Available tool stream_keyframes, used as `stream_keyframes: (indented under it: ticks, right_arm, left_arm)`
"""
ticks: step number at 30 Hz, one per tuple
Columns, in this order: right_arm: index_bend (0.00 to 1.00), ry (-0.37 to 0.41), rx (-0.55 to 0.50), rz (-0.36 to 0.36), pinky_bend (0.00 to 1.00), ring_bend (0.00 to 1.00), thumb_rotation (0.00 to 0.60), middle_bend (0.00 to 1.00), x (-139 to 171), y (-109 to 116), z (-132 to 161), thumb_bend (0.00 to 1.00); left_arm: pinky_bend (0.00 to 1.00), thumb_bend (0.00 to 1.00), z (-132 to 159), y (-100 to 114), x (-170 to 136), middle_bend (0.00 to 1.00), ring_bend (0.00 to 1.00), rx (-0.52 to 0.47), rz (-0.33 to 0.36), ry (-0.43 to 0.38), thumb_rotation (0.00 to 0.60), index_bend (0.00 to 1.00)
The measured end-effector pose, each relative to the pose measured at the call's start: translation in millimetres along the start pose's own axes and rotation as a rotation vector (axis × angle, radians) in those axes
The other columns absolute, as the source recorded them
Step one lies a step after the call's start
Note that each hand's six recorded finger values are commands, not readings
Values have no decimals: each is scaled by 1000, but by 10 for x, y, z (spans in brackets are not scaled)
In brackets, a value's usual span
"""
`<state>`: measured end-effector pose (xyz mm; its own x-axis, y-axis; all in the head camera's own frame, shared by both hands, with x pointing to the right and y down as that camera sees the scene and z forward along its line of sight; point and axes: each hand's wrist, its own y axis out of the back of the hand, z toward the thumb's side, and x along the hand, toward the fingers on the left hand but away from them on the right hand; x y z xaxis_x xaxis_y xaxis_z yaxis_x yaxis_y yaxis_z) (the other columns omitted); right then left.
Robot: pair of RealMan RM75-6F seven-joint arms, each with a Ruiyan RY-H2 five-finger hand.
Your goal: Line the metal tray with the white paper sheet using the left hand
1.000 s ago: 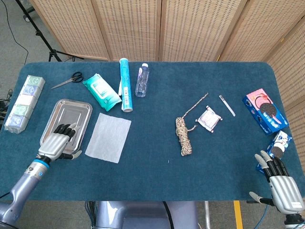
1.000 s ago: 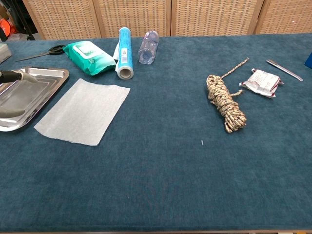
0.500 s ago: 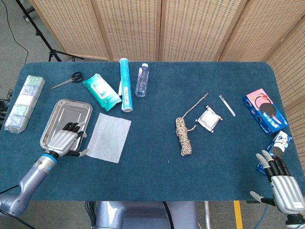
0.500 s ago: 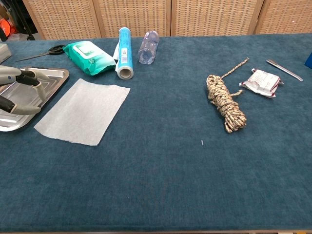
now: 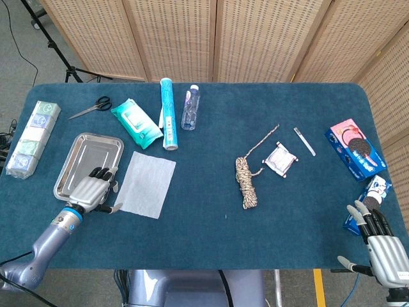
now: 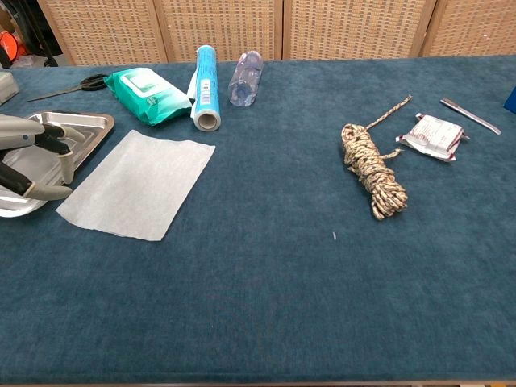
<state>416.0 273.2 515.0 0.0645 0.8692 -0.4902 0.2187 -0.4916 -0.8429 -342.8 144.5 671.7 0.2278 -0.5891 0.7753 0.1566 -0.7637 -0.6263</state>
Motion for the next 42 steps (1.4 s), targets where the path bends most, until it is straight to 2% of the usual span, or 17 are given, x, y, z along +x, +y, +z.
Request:
stream_keyframes:
  ticks: [11, 30, 42]
  right_arm:
    - [0, 4, 5, 5, 0, 0, 600, 0, -6, -20, 21, 0]
    - [0, 3, -6, -7, 0, 0, 600, 0, -1, 19, -3, 0]
    - [0, 11, -9, -13, 0, 0, 600, 0, 1, 29, 5, 0]
  left_arm:
    - [0, 279, -139, -32, -62, 0, 0, 36, -18, 42, 253, 427]
    - [0, 311, 61, -152, 129, 0, 0, 24, 6, 27, 260, 428]
    - [0, 372, 131, -199, 238, 0, 0, 22, 25, 38, 322, 480]
